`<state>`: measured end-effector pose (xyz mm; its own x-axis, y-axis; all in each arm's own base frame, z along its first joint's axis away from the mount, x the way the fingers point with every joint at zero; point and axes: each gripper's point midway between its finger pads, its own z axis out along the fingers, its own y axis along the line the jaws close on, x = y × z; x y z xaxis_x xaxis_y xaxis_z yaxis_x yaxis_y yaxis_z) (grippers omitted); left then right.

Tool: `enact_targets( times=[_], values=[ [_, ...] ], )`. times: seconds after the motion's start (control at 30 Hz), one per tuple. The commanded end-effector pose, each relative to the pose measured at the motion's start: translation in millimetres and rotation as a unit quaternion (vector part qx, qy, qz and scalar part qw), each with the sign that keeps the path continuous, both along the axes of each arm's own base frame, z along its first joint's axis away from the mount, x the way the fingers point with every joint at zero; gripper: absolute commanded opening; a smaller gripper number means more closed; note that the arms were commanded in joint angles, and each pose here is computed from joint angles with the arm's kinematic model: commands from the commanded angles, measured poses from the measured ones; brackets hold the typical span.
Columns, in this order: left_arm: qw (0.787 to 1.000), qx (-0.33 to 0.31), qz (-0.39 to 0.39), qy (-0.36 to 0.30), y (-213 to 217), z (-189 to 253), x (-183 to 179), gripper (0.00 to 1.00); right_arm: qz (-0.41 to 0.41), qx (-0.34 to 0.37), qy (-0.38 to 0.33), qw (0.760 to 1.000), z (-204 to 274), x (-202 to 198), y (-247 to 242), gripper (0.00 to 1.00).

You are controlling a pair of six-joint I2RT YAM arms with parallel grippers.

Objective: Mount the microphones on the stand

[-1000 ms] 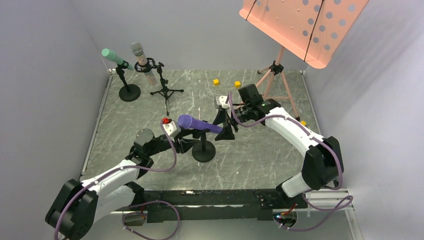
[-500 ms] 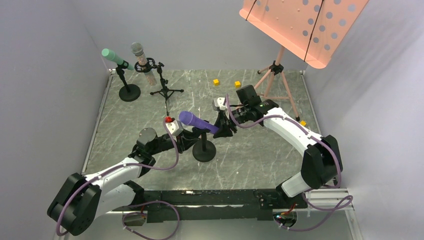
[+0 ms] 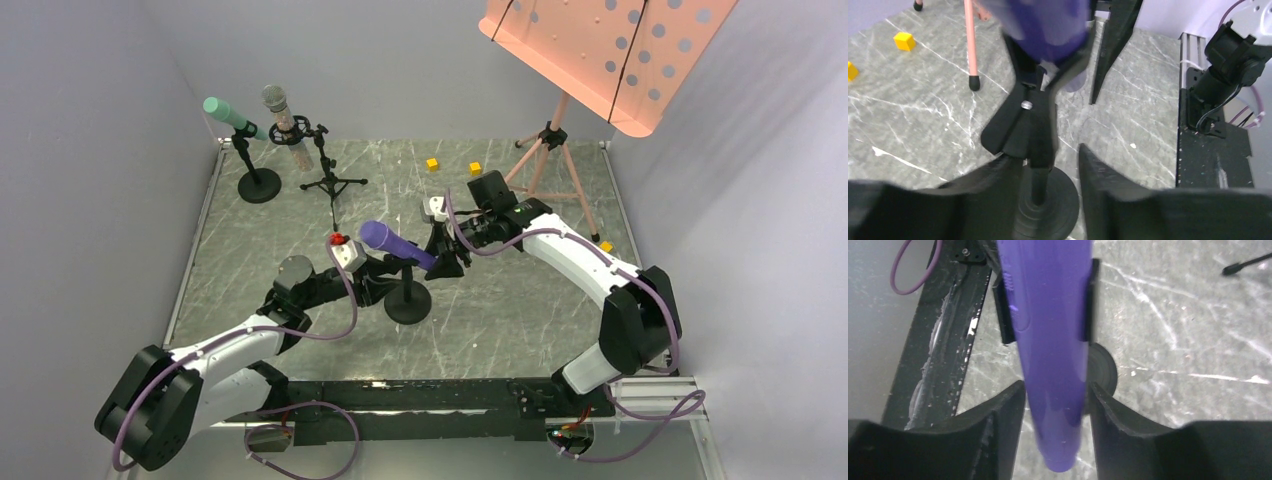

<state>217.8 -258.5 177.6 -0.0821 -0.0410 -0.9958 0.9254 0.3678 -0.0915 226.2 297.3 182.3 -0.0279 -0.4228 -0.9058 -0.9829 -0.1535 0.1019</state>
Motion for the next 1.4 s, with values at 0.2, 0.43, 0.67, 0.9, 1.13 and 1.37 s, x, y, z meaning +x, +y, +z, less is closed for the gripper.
enact_targets(
  times=[0.2, 0.43, 0.67, 0.9, 1.13, 1.37],
  values=[
    [0.997, -0.037, 0.031, -0.062, 15.7, 23.8, -10.0, 0.76, -0.019, 0.011, -0.017, 1.000, 26.8, 2.7, -5.0, 0.86],
    [0.997, -0.044, 0.044, -0.036, 25.7, 3.1, -21.7, 0.79, -0.039, 0.044, -0.041, 0.997, 40.9, 3.9, -10.7, 1.00],
    [0.992, -0.046, 0.120, 0.020, 47.6, -9.7, -17.7, 0.98, -0.027, 0.076, -0.035, 0.996, 75.0, 0.3, 16.2, 1.00],
    [0.981, -0.044, 0.176, 0.062, 65.6, -8.3, -16.1, 0.99, -0.031, 0.050, -0.031, 0.998, 66.1, -3.0, 41.7, 1.00],
    [0.974, -0.063, 0.197, 0.092, 74.6, -7.9, -21.4, 0.99, -0.054, 0.041, -0.028, 0.997, 61.2, -1.4, 46.1, 0.84],
    [0.963, -0.074, 0.232, 0.111, 86.8, -4.9, -21.0, 0.99, -0.062, 0.040, -0.033, 0.997, 67.2, 4.9, 49.1, 0.40]
  ],
)
